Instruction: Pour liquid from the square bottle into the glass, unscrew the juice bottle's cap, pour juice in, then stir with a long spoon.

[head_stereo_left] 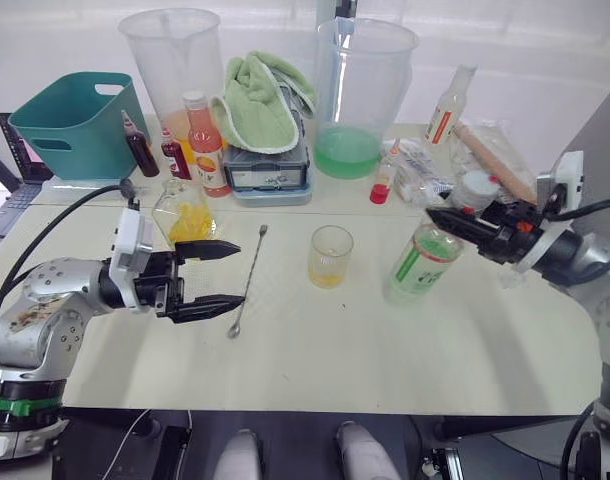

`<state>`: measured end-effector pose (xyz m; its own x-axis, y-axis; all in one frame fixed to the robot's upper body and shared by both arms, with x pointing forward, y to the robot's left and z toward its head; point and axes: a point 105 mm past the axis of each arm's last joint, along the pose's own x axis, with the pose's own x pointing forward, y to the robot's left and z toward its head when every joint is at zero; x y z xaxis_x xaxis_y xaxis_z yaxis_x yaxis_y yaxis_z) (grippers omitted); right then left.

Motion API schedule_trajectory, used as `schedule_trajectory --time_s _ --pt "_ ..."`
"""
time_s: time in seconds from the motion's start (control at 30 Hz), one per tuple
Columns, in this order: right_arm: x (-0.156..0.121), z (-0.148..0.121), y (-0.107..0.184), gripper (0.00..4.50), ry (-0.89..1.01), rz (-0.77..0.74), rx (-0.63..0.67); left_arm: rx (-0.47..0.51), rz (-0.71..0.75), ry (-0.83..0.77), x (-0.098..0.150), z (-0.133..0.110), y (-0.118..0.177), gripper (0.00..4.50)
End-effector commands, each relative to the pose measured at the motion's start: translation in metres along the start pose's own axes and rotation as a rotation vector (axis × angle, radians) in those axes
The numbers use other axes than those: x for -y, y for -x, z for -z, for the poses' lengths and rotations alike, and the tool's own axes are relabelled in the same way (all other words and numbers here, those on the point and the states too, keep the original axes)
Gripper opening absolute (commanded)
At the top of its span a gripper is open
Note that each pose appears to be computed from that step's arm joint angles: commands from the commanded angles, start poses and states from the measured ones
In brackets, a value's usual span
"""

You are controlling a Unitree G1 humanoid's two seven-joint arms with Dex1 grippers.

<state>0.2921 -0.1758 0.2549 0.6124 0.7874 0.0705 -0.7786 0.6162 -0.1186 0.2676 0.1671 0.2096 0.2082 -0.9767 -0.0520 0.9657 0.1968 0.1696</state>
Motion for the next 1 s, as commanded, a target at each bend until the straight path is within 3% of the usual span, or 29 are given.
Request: schedule_trajectory --time_s 0.03,0.1,0.33,0.7,0.87,0.93,1.0 --pt "-0.048 -0.018 -0.013 1.52 0.057 -0.130 0.074 0.011 0.059 -0.014 -0.001 -0.003 -0.009 4.50" --pt "-0.070 -0.015 -0.025 1.52 0.050 -0.173 0.088 0.012 0.080 -0.017 -0.002 -0.003 -0.012 4.50" --pt "-0.107 0.012 -0.049 1.52 0.028 -0.249 0.084 -0.032 0.101 -0.040 -0.001 0.005 -0.016 4.50" --pt "-0.118 0.039 -0.071 1.52 0.047 -0.300 0.074 -0.070 0.065 -0.070 0.006 0.005 -0.002 4.50" --pt "-0.121 0.053 -0.070 1.52 0.068 -0.372 -0.007 -0.073 0.041 -0.072 0.009 0.001 -0.002 4.50" --pt "-0.117 0.047 -0.069 2.54 0.055 -0.401 -0.001 -0.076 0.029 -0.074 0.009 -0.001 -0.001 4.50" --pt "-0.110 0.043 -0.068 3.12 0.053 -0.417 -0.011 -0.084 0.017 -0.075 0.010 -0.002 -0.001 4.50"
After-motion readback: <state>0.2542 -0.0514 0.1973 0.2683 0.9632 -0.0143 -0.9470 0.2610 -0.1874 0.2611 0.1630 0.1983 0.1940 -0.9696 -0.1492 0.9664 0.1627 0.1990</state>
